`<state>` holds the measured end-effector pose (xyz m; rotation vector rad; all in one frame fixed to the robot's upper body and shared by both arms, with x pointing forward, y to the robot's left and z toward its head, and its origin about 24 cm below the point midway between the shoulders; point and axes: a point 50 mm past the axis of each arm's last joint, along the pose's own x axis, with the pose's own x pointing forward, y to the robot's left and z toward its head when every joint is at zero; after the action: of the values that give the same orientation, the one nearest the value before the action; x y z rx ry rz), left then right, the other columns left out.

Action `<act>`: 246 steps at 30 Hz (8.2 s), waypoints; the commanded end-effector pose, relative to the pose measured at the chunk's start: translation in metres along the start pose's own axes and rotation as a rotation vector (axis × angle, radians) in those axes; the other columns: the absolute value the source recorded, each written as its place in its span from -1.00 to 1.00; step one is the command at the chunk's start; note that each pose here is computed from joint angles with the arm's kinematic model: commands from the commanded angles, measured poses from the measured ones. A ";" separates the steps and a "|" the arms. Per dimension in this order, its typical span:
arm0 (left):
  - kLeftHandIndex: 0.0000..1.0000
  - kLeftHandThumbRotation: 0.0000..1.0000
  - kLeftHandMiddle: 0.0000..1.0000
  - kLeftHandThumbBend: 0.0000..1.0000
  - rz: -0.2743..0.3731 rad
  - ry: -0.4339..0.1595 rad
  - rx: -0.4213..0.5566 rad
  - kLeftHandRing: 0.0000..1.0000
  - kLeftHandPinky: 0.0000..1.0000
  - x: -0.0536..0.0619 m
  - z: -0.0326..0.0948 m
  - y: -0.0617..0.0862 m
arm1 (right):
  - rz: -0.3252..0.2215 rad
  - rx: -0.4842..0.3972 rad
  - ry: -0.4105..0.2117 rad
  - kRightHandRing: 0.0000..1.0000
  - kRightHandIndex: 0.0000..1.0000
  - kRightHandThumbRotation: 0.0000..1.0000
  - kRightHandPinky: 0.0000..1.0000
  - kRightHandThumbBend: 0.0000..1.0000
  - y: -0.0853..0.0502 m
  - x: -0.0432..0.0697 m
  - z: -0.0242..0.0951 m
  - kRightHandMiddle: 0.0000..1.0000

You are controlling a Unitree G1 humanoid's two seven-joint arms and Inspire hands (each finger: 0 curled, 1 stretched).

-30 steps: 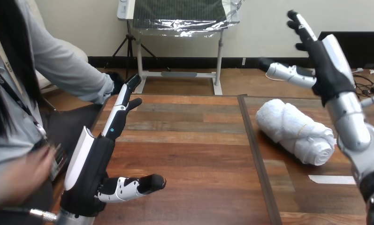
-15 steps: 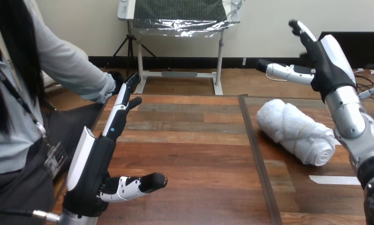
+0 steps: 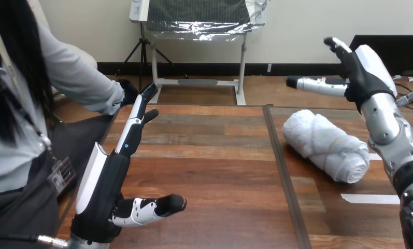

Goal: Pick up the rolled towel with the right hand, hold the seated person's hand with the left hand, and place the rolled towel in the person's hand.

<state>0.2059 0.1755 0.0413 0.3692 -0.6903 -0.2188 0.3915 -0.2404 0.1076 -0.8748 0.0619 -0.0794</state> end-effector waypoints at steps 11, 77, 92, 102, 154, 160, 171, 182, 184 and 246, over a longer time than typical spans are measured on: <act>1.00 0.63 1.00 1.00 0.049 -0.101 0.009 1.00 0.75 0.012 0.012 0.004 | 0.015 -0.071 0.023 0.96 0.94 0.14 0.68 1.00 -0.018 0.014 0.028 0.92; 1.00 0.54 1.00 1.00 0.092 -0.182 0.030 0.99 0.72 -0.011 0.047 0.009 | 0.367 -0.412 0.348 1.00 0.98 0.45 0.74 0.95 0.048 -0.021 -0.046 0.98; 0.97 0.48 1.00 1.00 0.126 -0.185 0.005 0.94 0.64 -0.014 0.056 0.009 | 0.380 -0.347 0.380 0.96 0.94 0.35 0.85 0.95 0.057 -0.028 -0.055 0.91; 0.97 0.42 1.00 1.00 0.129 -0.189 -0.036 0.97 0.62 -0.015 0.059 0.008 | 0.392 -0.392 0.378 0.69 0.86 0.28 0.36 0.95 0.063 -0.031 -0.057 0.77; 0.96 0.49 1.00 1.00 0.120 -0.170 -0.042 1.00 0.75 -0.016 0.064 0.005 | 0.295 -0.177 0.387 0.35 0.00 -1.00 0.10 0.68 0.070 -0.036 -0.060 0.38; 0.95 0.46 1.00 1.00 0.116 -0.185 -0.049 1.00 0.75 -0.015 0.063 0.005 | 0.258 -0.077 0.375 0.32 0.01 -1.00 0.09 0.68 0.069 -0.034 -0.058 0.33; 0.94 0.46 1.00 1.00 0.109 -0.159 -0.045 1.00 0.77 -0.015 0.063 0.005 | 0.186 0.112 0.338 0.21 -0.03 -1.00 0.01 0.68 0.067 -0.032 -0.053 0.23; 0.96 0.53 1.00 1.00 0.100 -0.167 -0.013 0.99 0.75 -0.016 0.062 0.008 | 0.111 0.278 0.278 0.08 -0.06 -1.00 0.01 0.66 0.065 -0.030 -0.046 0.07; 0.96 0.55 1.00 1.00 0.101 -0.166 -0.013 0.99 0.73 -0.016 0.061 0.008 | 0.101 0.295 0.270 0.07 -0.06 -1.00 0.01 0.66 0.065 -0.030 -0.045 0.06; 0.91 0.12 0.94 1.00 -0.097 0.084 0.153 0.88 0.75 -0.019 0.044 0.033 | -0.031 0.943 -0.166 -0.22 -0.12 -1.00 -0.32 0.49 0.076 -0.046 -0.014 -0.06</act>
<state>0.1599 0.1949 0.0598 0.4910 -0.5624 -0.2523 0.3319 -0.2068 0.0083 0.0219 0.0386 -0.0703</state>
